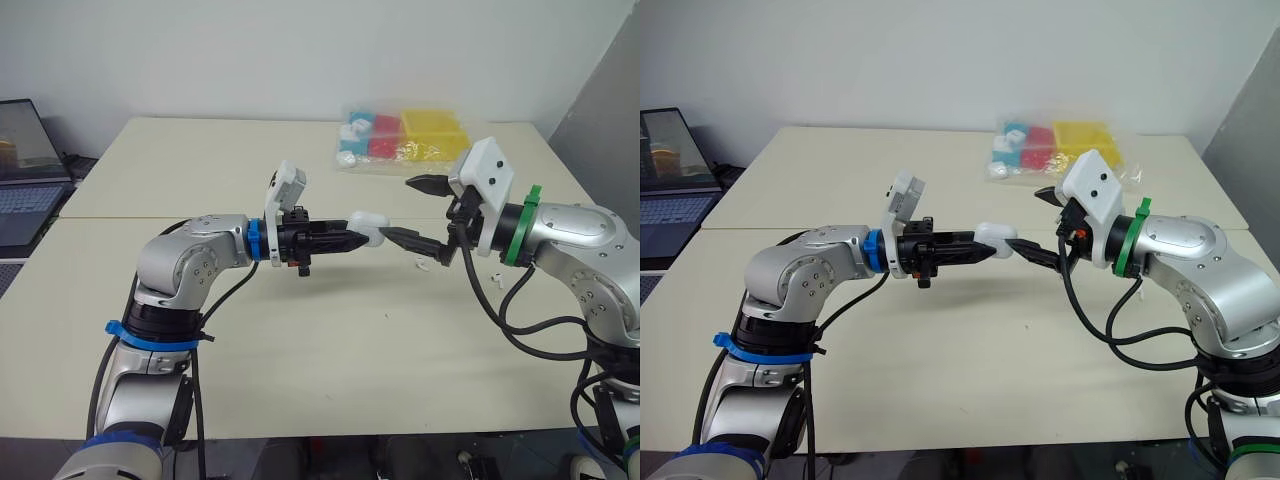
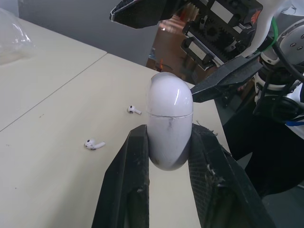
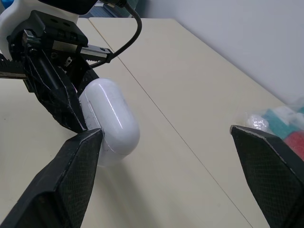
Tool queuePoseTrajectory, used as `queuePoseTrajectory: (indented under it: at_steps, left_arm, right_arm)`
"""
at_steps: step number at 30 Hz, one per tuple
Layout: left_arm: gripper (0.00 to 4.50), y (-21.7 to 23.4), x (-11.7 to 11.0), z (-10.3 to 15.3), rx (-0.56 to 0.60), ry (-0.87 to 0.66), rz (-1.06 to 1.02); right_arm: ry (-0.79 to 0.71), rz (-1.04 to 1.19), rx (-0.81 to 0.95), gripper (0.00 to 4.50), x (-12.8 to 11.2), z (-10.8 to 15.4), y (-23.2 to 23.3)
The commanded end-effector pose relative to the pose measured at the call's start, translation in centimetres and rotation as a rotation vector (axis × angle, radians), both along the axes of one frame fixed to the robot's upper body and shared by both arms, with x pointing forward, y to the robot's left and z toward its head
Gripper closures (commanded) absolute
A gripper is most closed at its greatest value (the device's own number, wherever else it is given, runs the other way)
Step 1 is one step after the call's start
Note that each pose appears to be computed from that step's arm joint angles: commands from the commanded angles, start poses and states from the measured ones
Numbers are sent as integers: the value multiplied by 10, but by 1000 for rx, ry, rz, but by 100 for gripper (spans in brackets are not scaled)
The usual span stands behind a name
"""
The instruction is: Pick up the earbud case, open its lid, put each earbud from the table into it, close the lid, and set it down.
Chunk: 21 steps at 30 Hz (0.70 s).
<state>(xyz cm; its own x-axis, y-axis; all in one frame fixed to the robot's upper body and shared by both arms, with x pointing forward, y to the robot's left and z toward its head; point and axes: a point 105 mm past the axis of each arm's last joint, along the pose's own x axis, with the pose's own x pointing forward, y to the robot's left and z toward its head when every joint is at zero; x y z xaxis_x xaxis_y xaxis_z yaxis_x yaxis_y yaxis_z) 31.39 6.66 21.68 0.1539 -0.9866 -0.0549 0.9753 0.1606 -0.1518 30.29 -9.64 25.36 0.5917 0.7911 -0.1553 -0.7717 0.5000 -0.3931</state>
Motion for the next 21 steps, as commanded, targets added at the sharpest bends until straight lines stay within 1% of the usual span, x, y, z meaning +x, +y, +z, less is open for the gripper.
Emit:
queuePoseTrajectory:
  at_steps: [1,6,14,21]
  left_arm:
    - [375,-5,-12,15,-35,-56,-72]
    - [375,-6,-14,15,-35,-52,-79]
    - [375,-7,-18,13,-30,-45,-98]
    - [375,-5,-18,12,-26,-43,-97]
  right_arm:
    - [-37,1,0,3,-2,5,2]
    - [-40,-6,4,3,0,5,2]
    - [-60,-48,31,3,7,15,-5]
    - [-60,-50,38,3,8,19,-7]
